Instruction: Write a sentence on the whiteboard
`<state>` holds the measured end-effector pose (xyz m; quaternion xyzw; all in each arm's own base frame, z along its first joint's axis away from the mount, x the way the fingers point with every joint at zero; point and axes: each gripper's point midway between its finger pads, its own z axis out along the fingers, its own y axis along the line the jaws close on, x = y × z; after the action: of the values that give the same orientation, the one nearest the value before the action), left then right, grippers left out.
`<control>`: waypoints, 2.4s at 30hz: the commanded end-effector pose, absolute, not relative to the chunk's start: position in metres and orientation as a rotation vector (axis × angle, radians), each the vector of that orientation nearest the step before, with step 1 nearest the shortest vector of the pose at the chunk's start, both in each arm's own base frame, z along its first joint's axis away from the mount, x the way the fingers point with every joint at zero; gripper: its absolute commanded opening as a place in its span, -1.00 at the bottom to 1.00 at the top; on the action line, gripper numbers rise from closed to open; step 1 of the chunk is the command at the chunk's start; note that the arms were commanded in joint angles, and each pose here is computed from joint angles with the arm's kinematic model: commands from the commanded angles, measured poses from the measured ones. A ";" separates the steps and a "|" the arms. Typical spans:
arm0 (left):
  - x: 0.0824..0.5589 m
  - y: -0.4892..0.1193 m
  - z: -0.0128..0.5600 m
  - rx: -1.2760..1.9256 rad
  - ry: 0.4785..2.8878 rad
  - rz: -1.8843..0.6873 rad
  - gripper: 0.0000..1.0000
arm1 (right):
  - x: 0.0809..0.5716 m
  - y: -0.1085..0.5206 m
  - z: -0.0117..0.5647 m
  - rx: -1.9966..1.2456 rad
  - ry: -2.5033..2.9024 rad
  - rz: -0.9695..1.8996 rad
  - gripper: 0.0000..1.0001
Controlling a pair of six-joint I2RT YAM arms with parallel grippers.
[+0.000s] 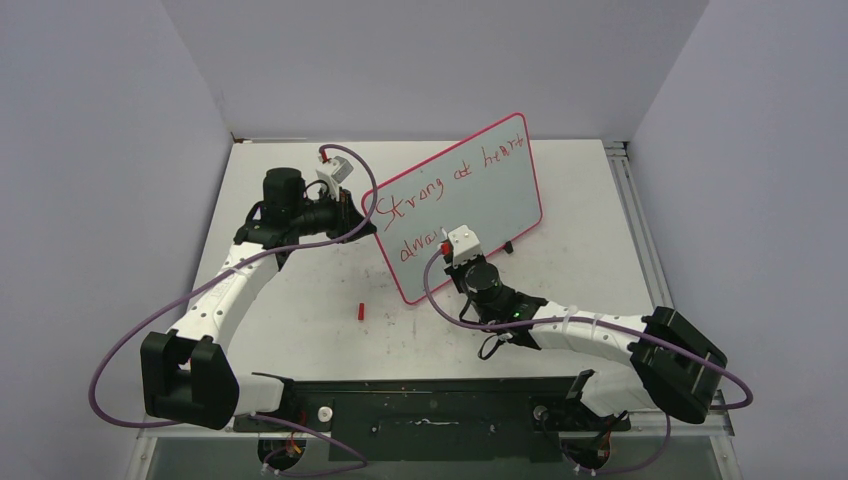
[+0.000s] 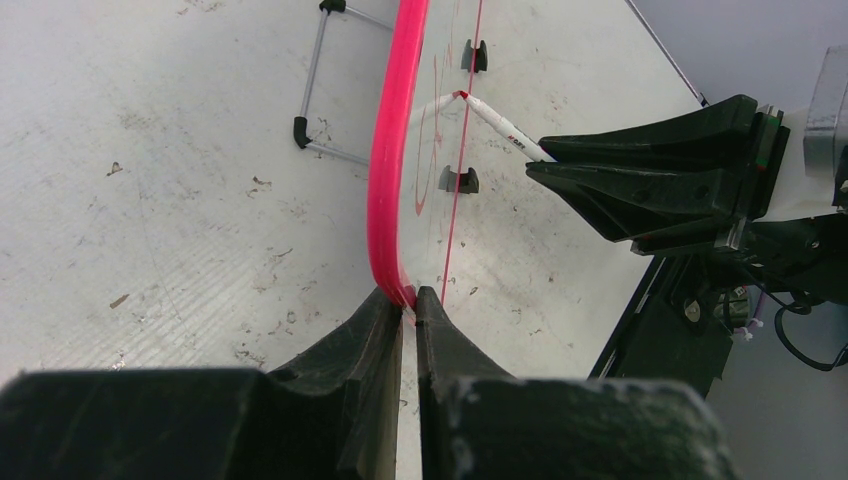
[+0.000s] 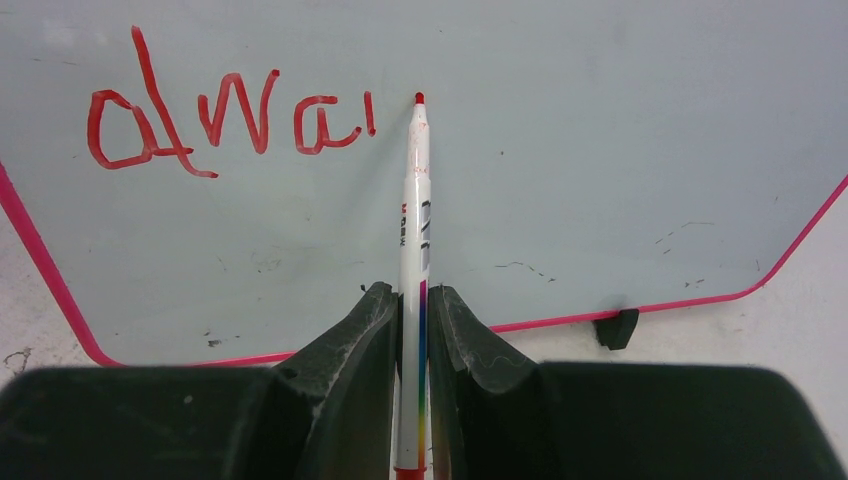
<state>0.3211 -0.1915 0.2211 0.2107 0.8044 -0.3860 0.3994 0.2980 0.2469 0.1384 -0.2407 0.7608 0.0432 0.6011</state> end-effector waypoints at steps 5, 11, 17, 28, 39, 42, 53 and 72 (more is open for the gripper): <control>0.320 -0.195 0.246 0.578 1.934 -0.981 -1.00 | 0.302 0.255 0.149 -0.527 1.735 0.152 -0.89; 0.320 -0.195 0.246 0.579 1.933 -0.980 -1.00 | 0.294 0.256 0.136 -0.531 1.765 0.169 -0.89; 0.320 -0.195 0.246 0.579 1.933 -0.981 -1.00 | 0.284 0.256 0.123 -0.531 1.793 0.189 -0.89; 0.320 -0.194 0.247 0.579 1.930 -0.979 -1.00 | 0.262 0.262 0.104 -0.551 1.828 0.225 -0.89; 0.319 -0.195 0.247 0.580 1.931 -0.983 -1.00 | 0.238 0.264 0.105 -0.554 1.828 0.228 -0.89; 0.319 -0.195 0.248 0.580 1.929 -0.982 -1.00 | 0.240 0.260 0.122 -0.514 1.799 0.229 -0.89; 0.320 -0.195 0.247 0.578 1.930 -0.980 -1.00 | 0.276 0.244 0.158 -0.469 1.749 0.206 -0.89; 0.320 -0.195 0.246 0.577 1.934 -0.983 -1.00 | 0.309 0.247 0.173 -0.468 1.705 0.171 -0.89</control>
<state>0.3207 -0.1918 0.2215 0.2114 0.8037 -0.3874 0.3991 0.2964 0.2362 0.1441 -0.2244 0.7662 0.0558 0.5995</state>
